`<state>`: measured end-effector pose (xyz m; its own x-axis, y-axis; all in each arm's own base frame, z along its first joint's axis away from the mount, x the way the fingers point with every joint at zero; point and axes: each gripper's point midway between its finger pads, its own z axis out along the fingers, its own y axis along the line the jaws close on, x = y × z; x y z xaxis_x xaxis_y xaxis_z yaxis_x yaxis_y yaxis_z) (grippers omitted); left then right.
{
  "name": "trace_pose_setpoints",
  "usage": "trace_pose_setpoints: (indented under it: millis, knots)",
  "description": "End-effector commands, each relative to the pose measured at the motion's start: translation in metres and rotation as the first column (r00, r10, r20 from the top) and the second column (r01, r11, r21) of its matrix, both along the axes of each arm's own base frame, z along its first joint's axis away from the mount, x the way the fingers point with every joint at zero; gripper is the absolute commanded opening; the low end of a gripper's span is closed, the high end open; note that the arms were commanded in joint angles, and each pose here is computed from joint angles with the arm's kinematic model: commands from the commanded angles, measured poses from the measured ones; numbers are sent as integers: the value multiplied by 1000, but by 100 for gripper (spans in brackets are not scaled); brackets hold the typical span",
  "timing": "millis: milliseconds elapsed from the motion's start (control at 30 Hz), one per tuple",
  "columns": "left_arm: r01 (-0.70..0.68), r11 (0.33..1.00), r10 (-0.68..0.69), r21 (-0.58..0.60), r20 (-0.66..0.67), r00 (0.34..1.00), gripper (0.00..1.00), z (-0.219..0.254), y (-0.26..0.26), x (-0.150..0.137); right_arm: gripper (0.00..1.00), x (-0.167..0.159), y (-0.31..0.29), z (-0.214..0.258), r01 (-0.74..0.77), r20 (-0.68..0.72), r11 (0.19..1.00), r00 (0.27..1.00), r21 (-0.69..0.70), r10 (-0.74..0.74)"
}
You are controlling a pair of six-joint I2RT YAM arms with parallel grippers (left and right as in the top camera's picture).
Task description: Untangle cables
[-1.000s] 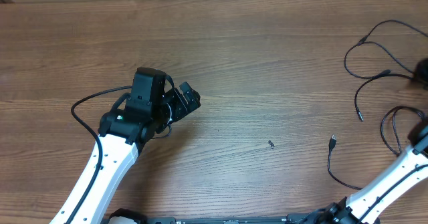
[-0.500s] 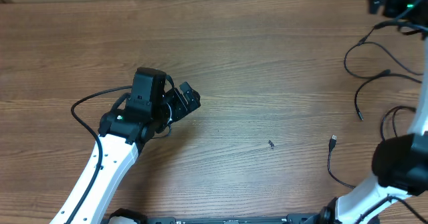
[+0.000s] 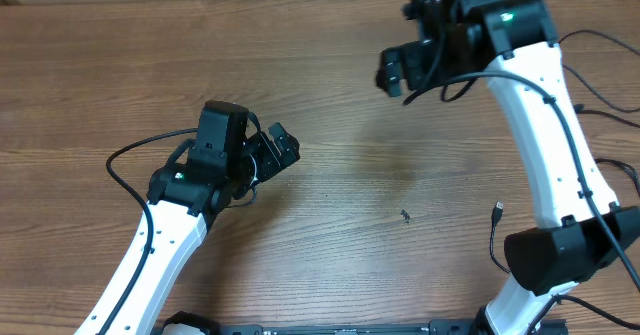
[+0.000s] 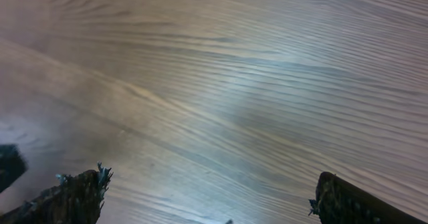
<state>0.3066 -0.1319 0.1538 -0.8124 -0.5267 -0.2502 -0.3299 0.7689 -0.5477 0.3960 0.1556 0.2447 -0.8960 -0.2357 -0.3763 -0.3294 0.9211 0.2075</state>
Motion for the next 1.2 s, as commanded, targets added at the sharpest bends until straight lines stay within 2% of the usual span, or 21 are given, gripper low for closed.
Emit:
trace_pose_setpoints:
  millis: [0,967,1167]
  knots:
    - [6,1000,-6,2,17,1000,99,5,-2,1,100,-10,15,9,-25,18,1000,1000,-1,25]
    - [6,1000,-6,8,-4,1000,99,2,0,-3,100,-14,23,10,-45,14,999,999,9,45]
    - [-64,994,60,92,46,997,99,6,18,4,100,-14,23,9,-45,14,999,999,9,45]
